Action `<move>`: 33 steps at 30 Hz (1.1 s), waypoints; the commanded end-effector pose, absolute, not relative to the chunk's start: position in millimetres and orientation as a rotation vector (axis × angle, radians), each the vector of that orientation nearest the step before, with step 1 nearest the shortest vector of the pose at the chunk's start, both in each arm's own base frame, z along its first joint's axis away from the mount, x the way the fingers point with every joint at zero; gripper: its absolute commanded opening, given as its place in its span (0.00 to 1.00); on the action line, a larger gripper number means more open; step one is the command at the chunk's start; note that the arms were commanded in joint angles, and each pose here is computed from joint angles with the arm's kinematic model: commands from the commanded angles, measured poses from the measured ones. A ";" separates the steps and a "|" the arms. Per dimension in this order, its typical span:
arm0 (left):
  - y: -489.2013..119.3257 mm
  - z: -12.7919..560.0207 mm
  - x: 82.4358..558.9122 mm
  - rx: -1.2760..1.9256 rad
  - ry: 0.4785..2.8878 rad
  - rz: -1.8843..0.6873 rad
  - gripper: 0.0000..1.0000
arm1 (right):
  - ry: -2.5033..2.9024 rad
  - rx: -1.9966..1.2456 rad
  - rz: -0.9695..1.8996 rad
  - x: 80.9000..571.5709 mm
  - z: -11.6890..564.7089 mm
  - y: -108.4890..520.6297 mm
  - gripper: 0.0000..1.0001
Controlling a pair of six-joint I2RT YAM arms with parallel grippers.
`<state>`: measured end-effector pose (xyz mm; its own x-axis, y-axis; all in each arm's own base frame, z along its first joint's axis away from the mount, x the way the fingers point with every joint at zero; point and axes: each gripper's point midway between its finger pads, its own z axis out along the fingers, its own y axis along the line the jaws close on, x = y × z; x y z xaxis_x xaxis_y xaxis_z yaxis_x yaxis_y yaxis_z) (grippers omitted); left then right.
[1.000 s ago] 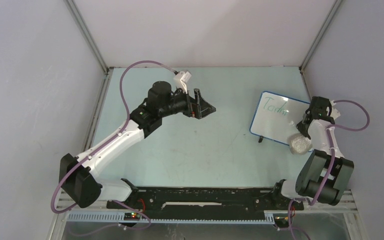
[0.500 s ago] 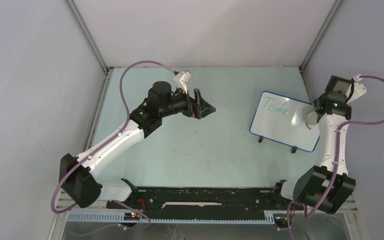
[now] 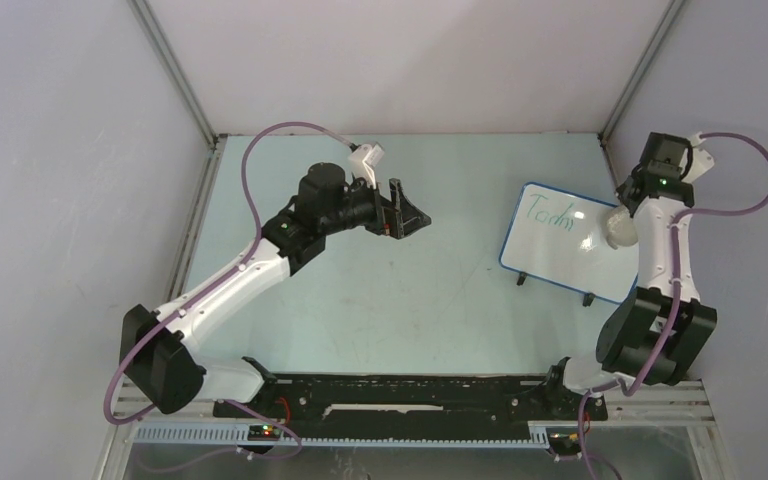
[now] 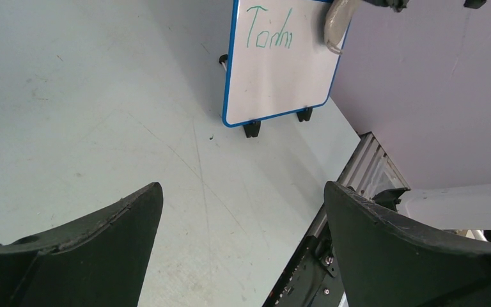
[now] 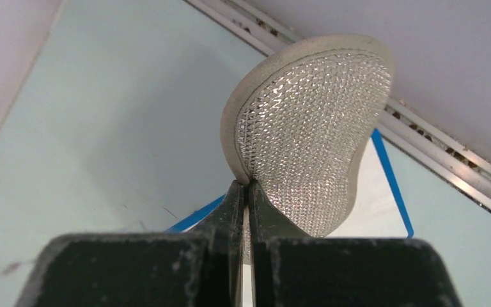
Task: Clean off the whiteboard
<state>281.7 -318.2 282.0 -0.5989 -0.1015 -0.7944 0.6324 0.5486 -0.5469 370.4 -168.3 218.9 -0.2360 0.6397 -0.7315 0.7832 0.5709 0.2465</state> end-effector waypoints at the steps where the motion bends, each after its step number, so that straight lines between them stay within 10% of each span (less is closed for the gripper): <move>1: -319.0 289.2 280.3 0.450 1.919 -1.110 0.98 | 2.051 1.146 -0.212 367.2 184.6 -151.1 0.00; 18: -322.3 295.9 274.7 0.454 1.905 -1.161 0.98 | 2.221 1.150 -0.208 281.1 116.1 -123.4 0.00; 33: -323.2 292.1 278.1 0.441 1.921 -1.186 0.99 | 2.084 0.887 0.025 381.2 204.2 -54.5 0.00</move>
